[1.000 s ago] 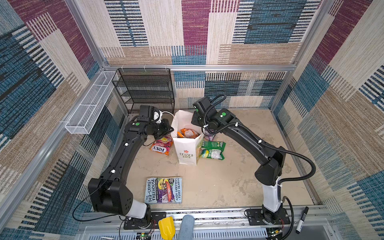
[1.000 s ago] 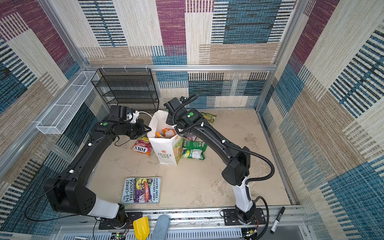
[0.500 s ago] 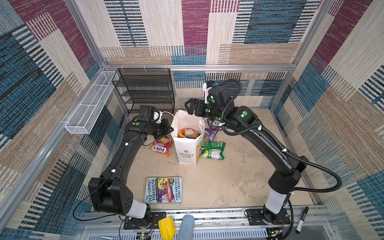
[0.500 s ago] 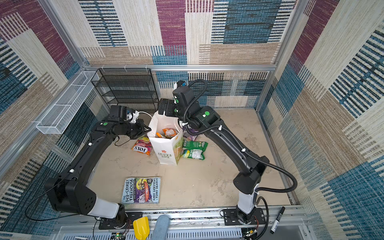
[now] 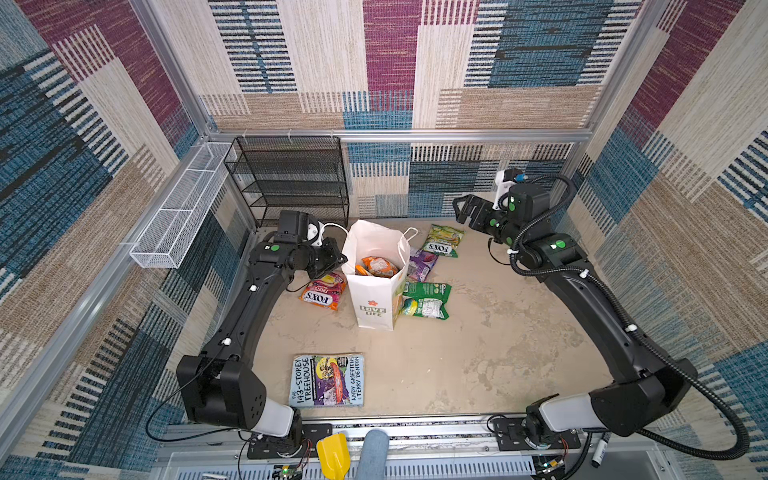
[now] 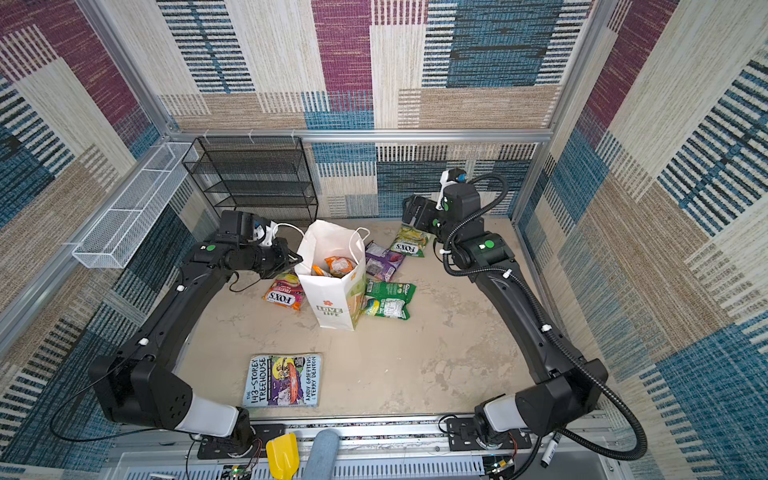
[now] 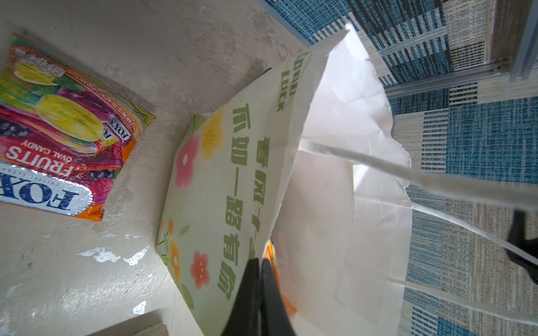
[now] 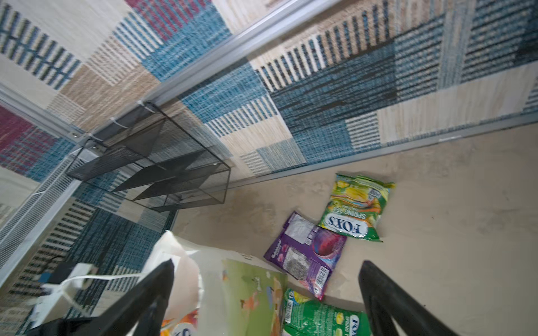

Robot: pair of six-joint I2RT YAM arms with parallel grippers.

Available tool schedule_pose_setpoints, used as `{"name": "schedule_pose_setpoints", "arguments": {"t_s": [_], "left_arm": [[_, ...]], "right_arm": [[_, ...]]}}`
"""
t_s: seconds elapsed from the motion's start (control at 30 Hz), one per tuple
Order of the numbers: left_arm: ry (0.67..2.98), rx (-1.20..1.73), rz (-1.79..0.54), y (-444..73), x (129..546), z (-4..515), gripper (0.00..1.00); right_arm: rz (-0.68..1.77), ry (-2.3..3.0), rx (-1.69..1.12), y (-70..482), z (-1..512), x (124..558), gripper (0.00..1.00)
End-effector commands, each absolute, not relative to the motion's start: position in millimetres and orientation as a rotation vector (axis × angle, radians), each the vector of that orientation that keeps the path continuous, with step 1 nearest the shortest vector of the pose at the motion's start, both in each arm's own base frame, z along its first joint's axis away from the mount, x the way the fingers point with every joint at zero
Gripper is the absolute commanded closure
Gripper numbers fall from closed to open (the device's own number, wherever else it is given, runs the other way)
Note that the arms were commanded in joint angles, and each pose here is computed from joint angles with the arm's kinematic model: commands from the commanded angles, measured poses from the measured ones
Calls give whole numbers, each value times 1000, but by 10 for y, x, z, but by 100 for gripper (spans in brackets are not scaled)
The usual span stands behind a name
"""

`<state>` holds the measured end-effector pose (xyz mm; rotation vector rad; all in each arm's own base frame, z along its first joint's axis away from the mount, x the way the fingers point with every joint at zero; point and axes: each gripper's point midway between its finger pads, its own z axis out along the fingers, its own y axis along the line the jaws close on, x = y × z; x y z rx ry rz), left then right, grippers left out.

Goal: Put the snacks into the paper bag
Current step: 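Move the right gripper to the green Fox's packet farther from the robot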

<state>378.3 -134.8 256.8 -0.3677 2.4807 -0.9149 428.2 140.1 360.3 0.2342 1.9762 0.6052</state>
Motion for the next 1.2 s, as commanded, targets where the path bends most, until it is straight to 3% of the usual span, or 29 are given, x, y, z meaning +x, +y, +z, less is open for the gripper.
{"name": "schedule_pose_setpoints", "arguments": {"t_s": [0.0,0.37,0.6,1.0,1.17], "left_arm": [[2474,-365,-940,-1373,3799,2577,100],[2476,-367,-960,-1394,3797,2569,100],[2497,-375,-991,-1433,3807,2509,100],[2484,-367,-1018,-1455,3775,2583,100],[2474,-366,-1001,-1435,3777,2595,100]], "right_arm": [[705,1933,277,1308,3368,4534,0],[788,2096,638,1001,1542,5559,0],[787,2188,774,1038,1023,6028,0],[744,2365,686,1262,511,6127,3],[732,2413,687,1291,355,6178,13]]}}
